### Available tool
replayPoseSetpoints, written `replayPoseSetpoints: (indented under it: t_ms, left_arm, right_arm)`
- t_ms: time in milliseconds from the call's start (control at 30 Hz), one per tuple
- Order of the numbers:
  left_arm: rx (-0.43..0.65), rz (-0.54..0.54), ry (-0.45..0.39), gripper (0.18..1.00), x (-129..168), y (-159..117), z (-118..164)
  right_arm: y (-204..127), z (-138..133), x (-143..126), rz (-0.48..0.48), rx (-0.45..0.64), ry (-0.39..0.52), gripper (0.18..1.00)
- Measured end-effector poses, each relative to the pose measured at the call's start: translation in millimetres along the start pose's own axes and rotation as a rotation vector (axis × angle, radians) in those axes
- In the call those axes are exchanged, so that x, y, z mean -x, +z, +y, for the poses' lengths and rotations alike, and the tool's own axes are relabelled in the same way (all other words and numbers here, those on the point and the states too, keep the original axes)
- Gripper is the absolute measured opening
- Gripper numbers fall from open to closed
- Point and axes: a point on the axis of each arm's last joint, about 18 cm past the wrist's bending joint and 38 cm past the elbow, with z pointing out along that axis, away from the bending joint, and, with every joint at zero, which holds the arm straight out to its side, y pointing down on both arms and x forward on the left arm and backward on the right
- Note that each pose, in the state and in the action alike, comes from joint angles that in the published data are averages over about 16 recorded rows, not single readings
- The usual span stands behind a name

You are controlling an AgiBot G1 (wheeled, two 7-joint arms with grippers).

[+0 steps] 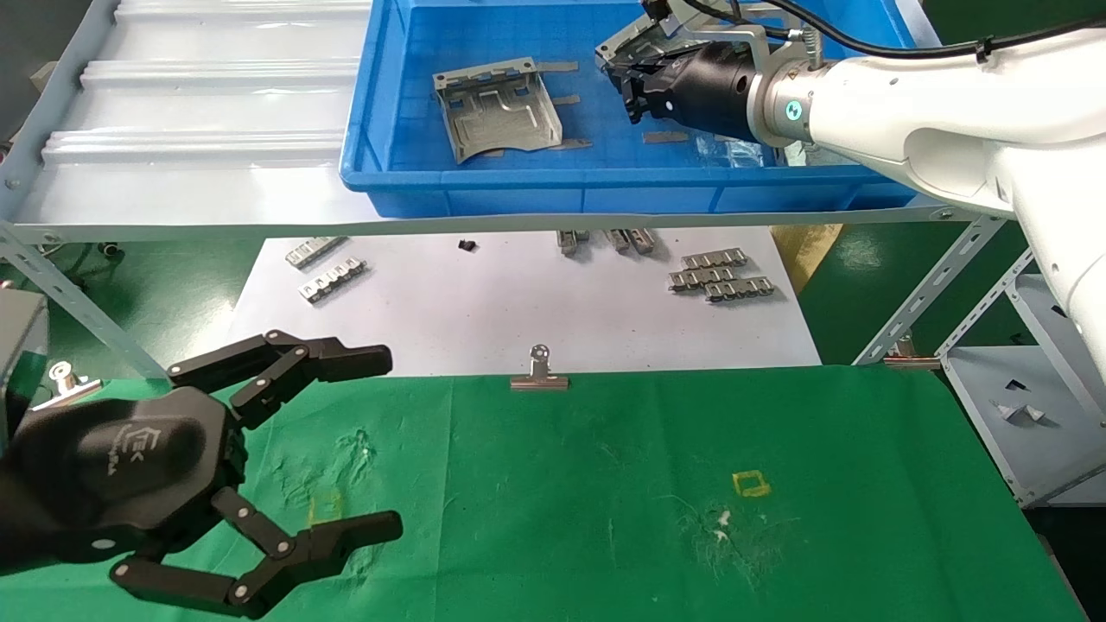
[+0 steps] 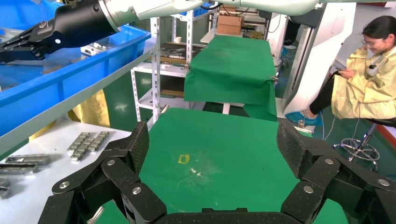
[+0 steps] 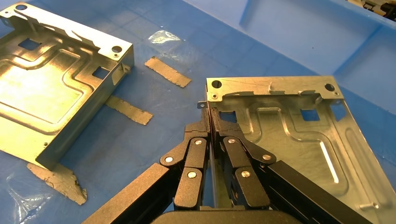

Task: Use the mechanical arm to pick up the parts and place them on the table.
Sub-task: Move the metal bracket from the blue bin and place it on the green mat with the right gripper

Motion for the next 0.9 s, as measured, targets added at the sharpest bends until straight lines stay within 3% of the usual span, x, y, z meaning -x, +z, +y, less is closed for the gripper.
replayPoseSetpoints:
  t_ms: [467, 900]
  left_arm:
    - [0.000, 0.000, 0.000, 1.001, 0, 0, 0]
    - [0.000, 0.000, 0.000, 1.001, 0, 0, 0]
  right_arm:
    - [-28, -48, -13, -0.087, -0.097, -0.072, 0.192]
    - [-93, -45, -4, -0.402, -0.152, -0.206, 0.191]
